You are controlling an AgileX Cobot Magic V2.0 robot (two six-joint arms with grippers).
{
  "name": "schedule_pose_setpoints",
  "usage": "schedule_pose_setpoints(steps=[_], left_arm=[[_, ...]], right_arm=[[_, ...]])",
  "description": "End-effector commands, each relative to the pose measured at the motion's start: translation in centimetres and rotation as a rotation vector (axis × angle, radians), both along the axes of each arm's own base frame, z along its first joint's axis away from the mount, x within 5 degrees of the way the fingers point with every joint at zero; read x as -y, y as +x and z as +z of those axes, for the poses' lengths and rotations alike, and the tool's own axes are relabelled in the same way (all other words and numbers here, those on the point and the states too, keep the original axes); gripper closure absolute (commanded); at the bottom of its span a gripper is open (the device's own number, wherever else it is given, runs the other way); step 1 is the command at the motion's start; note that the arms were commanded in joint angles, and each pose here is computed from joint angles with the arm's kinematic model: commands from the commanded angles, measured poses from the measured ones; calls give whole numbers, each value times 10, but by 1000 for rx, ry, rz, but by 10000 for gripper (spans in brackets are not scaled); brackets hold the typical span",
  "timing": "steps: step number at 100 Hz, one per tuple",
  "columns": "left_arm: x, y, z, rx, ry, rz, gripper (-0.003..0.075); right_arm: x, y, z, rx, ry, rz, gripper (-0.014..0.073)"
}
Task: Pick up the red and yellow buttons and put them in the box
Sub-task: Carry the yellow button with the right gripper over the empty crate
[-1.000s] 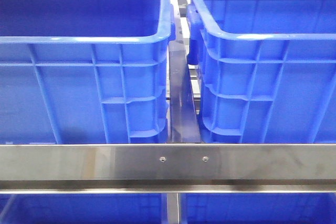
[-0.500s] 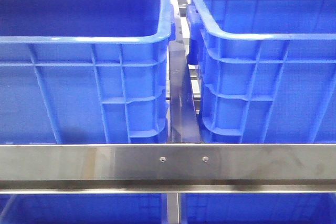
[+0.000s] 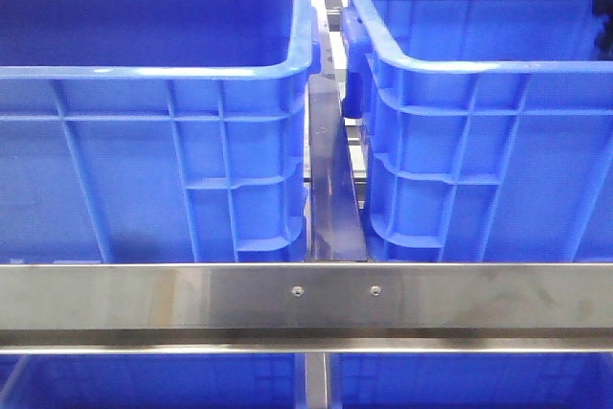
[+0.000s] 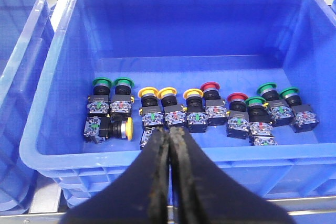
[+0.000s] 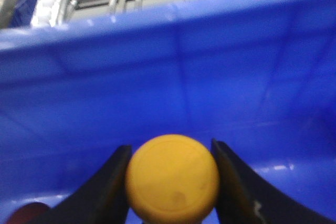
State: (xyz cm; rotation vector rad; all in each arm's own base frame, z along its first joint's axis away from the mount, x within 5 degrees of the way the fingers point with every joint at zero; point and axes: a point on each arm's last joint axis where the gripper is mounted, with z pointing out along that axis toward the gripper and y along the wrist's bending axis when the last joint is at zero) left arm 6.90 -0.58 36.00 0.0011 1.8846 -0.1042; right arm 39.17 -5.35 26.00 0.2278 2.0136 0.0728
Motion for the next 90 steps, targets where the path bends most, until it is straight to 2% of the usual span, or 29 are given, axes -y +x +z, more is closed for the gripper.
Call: schedule_pose_setpoints(steps=[1, 48, 68, 90], left_arm=[[0, 1, 14, 92, -19, 8, 739], [0, 1, 14, 93, -19, 8, 739], [0, 1, 14, 96, -19, 8, 739], [0, 1, 14, 96, -19, 8, 739]], right_arm=[[0, 1, 21, 74, 12, 34, 456], [4, 32, 2, 54, 11, 53, 456], [5, 36, -13, 19, -27, 72, 456], [5, 38, -21, 2, -22, 77, 452]])
